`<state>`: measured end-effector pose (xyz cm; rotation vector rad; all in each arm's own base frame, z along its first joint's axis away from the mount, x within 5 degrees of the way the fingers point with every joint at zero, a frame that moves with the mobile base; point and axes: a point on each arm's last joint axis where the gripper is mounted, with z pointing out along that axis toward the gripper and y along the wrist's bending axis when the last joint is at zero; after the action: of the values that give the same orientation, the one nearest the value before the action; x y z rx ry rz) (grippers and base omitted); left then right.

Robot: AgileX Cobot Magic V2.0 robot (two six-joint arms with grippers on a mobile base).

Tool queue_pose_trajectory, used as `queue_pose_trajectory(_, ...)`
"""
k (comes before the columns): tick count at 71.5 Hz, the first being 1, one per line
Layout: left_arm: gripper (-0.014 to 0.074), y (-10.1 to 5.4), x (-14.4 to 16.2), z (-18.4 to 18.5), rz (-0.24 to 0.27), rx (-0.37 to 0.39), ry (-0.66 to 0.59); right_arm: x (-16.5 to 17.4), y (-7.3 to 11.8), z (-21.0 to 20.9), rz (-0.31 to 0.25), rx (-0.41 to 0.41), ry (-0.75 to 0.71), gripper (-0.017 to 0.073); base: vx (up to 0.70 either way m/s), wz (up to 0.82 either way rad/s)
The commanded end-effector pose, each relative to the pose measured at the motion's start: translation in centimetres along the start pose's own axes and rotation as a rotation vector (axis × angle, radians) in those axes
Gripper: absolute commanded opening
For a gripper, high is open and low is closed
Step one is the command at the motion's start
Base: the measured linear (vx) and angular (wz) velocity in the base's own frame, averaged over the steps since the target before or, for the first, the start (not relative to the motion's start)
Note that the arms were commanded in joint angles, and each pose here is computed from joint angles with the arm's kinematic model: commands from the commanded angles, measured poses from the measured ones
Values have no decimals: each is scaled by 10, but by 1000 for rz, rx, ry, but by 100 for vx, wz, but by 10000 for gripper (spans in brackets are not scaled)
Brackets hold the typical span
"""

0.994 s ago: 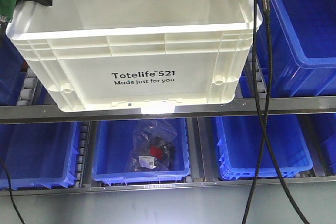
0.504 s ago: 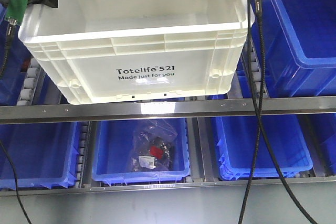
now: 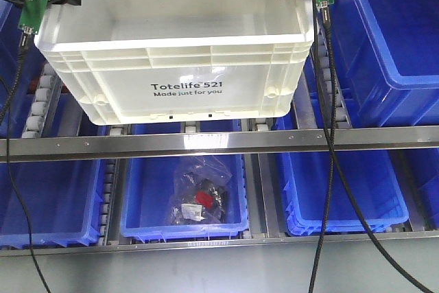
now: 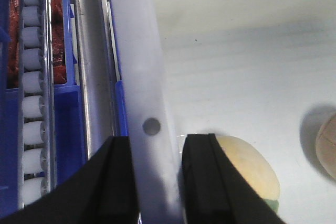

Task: Place moving items into box and shelve
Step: 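Push the crate with both grippers forward onto the shelf rollers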

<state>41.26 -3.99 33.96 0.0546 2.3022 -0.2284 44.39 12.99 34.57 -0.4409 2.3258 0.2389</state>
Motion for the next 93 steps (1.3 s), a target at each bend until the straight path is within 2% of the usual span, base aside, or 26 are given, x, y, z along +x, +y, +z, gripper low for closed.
queue_pose_trajectory(1, -17, -23, -35, -35, -63, 99, -268, -36, 26, -45, 14, -105, -279, -10, 0, 0)
queue_pose_trajectory(18, -17, -20, -33, -19, -68, 87, -274, -32, 24, -29, 3, -102, -258, -10, 0, 0)
queue_pose_trajectory(25, -17, -18, -32, -11, -47, 79, -275, -30, 24, -22, 0, -102, -245, -10, 0, 0)
queue_pose_trajectory(51, -16, -14, -23, 17, -57, 69, -224, -22, 22, 5, 17, -111, -197, -10, 0, 0)
queue_pose_trajectory(65, 1, -13, -22, 21, -60, 68, -219, -24, 21, 7, 5, -101, -216, 8, 0, 0)
queue_pose_trajectory(78, 119, -13, -23, 21, -58, 67, -225, -24, 21, 6, -25, -96, -224, 118, 0, 0)
queue_pose_trajectory(93, 392, -13, -23, 21, -58, 65, -231, -24, 21, 6, -28, -95, -226, 402, 0, 0)
